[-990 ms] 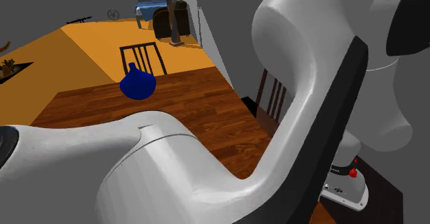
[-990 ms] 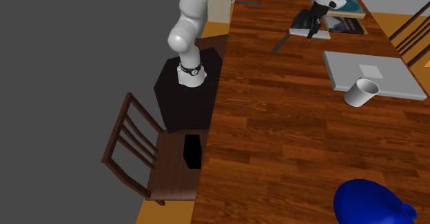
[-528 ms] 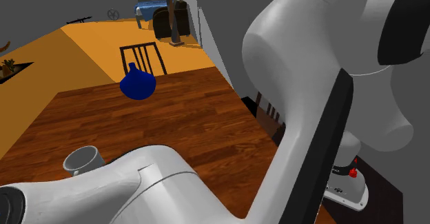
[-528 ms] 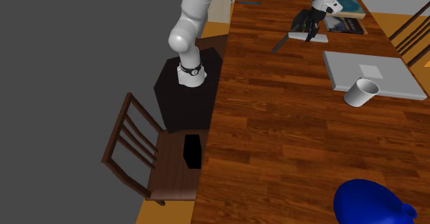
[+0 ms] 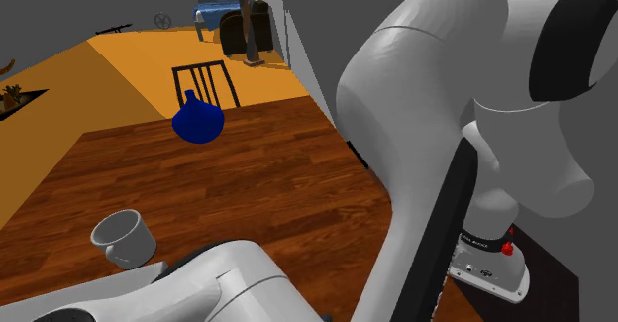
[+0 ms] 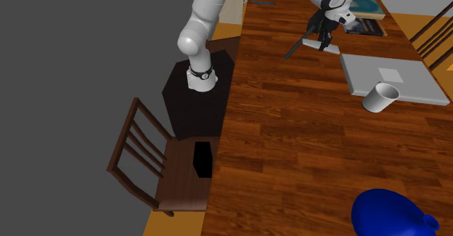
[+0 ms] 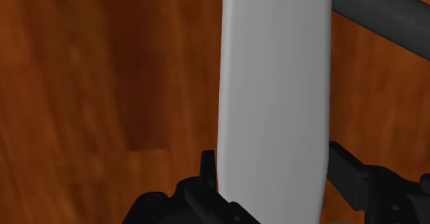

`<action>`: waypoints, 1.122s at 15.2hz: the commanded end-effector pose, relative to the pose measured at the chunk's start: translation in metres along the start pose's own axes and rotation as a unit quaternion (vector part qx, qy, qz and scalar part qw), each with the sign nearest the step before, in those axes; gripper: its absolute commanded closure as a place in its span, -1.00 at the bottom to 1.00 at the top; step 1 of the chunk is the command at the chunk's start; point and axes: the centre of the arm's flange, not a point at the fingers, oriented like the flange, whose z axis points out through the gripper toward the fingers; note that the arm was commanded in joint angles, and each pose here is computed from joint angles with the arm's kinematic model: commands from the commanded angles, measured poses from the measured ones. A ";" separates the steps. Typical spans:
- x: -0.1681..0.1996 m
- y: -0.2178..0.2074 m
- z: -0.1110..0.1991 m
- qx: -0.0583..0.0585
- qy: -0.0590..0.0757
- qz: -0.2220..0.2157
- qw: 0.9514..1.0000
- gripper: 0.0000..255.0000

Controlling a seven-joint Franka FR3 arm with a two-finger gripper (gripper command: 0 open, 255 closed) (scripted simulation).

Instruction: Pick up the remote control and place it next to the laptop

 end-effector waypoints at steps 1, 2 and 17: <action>0.000 0.000 0.011 0.000 -0.001 -0.001 1.000 1.00; 0.000 0.000 0.011 0.000 -0.001 -0.001 1.000 1.00; 0.000 0.000 -0.015 0.000 -0.001 -0.001 1.000 -1.00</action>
